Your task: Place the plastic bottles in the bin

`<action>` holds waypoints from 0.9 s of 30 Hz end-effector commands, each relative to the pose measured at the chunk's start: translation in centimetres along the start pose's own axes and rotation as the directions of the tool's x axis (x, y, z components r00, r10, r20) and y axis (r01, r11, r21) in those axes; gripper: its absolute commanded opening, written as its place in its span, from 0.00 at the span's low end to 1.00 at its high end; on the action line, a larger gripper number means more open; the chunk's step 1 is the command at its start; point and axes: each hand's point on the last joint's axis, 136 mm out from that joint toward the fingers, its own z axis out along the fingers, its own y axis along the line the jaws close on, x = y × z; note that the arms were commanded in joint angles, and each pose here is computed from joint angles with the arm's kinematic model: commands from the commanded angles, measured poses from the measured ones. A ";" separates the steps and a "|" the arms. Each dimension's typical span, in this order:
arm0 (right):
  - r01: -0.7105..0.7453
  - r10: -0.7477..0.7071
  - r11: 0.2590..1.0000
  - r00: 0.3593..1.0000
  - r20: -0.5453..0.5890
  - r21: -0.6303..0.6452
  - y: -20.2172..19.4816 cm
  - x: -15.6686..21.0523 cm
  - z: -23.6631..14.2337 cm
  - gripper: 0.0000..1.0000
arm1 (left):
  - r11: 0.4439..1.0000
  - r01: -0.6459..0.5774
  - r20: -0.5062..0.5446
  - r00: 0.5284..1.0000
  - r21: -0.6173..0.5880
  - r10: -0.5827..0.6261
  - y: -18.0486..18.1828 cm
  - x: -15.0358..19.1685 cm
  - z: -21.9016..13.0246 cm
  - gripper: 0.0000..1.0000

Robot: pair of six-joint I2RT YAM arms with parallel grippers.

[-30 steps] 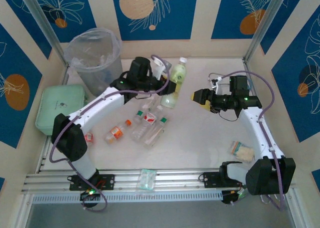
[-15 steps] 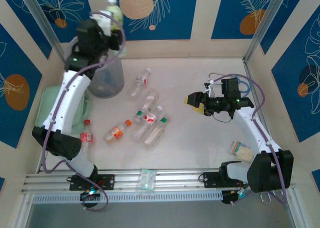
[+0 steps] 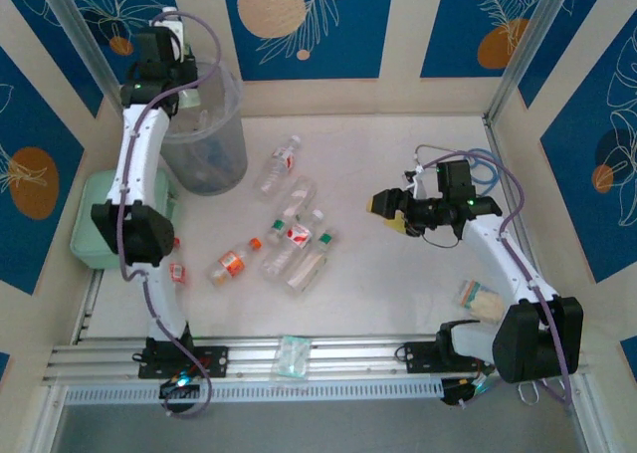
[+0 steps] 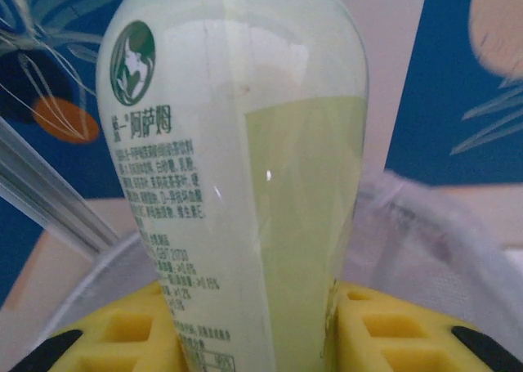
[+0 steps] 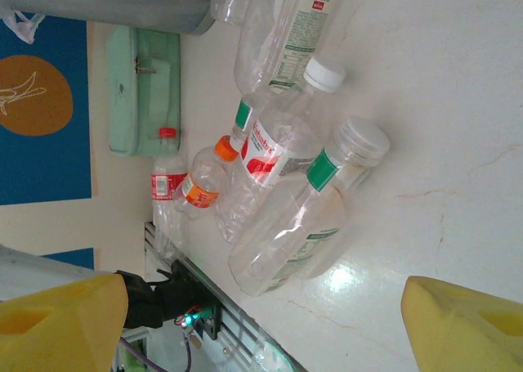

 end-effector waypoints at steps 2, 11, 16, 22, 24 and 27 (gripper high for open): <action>-0.001 0.001 1.000 1.000 -0.018 0.006 0.1 0.8 0.0 0.87 | 0.996 -0.089 -0.122 0.989 -0.004 0.088 0.8 2.7 0.7 0.01; 0.007 -0.007 1.000 1.000 -0.025 0.030 0.1 0.5 0.3 0.87 | 0.994 -0.109 -0.296 0.948 0.031 0.113 -0.1 9.7 4.0 0.05; 0.003 -0.002 0.999 1.000 -0.025 0.045 -0.2 0.6 0.3 0.87 | 0.996 -0.075 -0.344 0.935 0.052 0.088 -0.6 12.2 5.2 0.20; 0.001 0.000 0.998 1.000 -0.023 0.055 -0.2 0.6 0.2 0.87 | 0.997 -0.055 -0.360 0.930 0.058 0.072 -0.7 13.0 5.5 0.52; 0.002 -0.001 0.998 1.000 -0.023 0.056 -0.2 0.6 0.2 0.87 | 0.997 -0.059 -0.351 0.933 0.057 0.075 -0.5 12.6 5.1 0.66; 0.002 -0.001 0.998 1.000 -0.025 0.056 -0.1 0.6 0.3 0.87 | 0.996 -0.075 -0.338 0.937 0.047 0.087 -0.1 11.6 4.2 0.87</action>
